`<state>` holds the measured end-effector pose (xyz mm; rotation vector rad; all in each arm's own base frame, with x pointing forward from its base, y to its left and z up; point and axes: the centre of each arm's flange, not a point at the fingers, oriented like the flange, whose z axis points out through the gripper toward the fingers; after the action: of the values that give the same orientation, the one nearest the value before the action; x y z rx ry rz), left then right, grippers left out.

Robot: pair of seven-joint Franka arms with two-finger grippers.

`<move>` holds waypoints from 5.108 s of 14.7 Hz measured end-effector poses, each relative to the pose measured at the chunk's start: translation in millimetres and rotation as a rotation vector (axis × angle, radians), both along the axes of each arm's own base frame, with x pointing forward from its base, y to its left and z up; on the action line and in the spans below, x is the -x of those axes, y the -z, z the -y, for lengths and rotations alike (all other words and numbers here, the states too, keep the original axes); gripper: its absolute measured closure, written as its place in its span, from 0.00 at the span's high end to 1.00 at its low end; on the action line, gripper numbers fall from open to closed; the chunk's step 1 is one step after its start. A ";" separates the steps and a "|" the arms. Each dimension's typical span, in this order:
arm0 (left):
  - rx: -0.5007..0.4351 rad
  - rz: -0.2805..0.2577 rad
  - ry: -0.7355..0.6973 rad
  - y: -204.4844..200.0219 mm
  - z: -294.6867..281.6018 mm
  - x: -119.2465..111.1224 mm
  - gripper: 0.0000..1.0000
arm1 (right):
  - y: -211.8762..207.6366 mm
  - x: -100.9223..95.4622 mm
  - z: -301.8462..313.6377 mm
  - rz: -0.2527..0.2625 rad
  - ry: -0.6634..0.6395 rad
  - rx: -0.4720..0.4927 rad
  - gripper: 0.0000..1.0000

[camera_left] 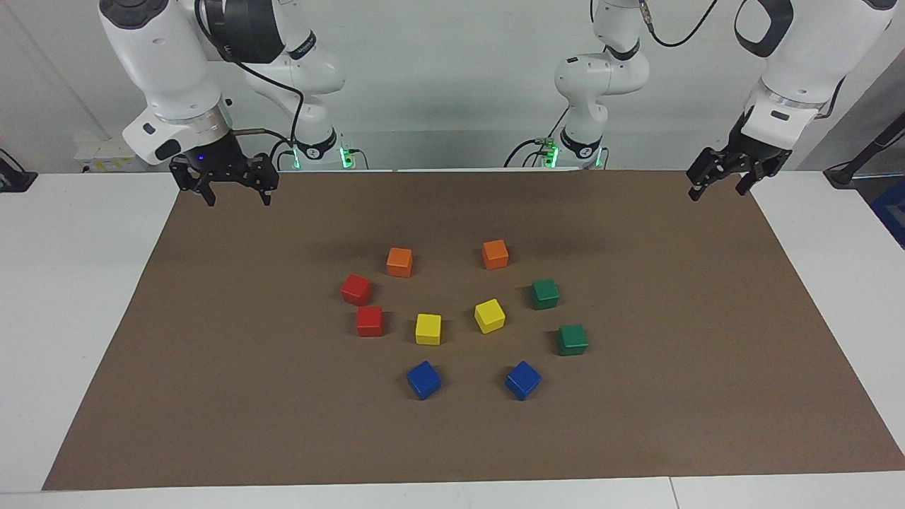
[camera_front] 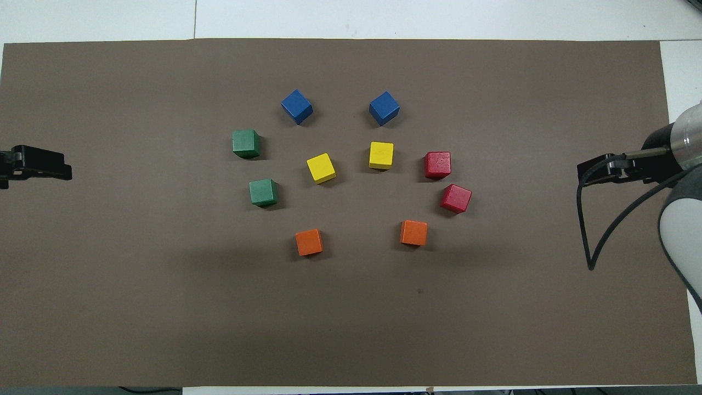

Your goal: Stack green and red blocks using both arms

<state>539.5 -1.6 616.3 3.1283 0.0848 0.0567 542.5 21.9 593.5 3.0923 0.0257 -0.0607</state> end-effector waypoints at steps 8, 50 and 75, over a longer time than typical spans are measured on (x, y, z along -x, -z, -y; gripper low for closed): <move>0.000 0.001 0.003 0.6 1.0 -0.2 1.00 | 4.3 1.0 0.7 -0.004 0.001 -0.001 1.00; 0.044 -0.018 0.002 308.6 255.3 3.5 0.56 | 251.5 -11.1 -137.2 0.078 0.400 -0.071 1.00; -0.015 0.058 0.161 286.7 -137.5 -12.5 0.56 | 279.5 0.7 -117.8 0.065 0.177 -0.063 0.55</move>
<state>552.0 135.8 329.7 3.1329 -0.1682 0.1472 541.8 139.6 313.9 3.1492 -0.2530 0.0349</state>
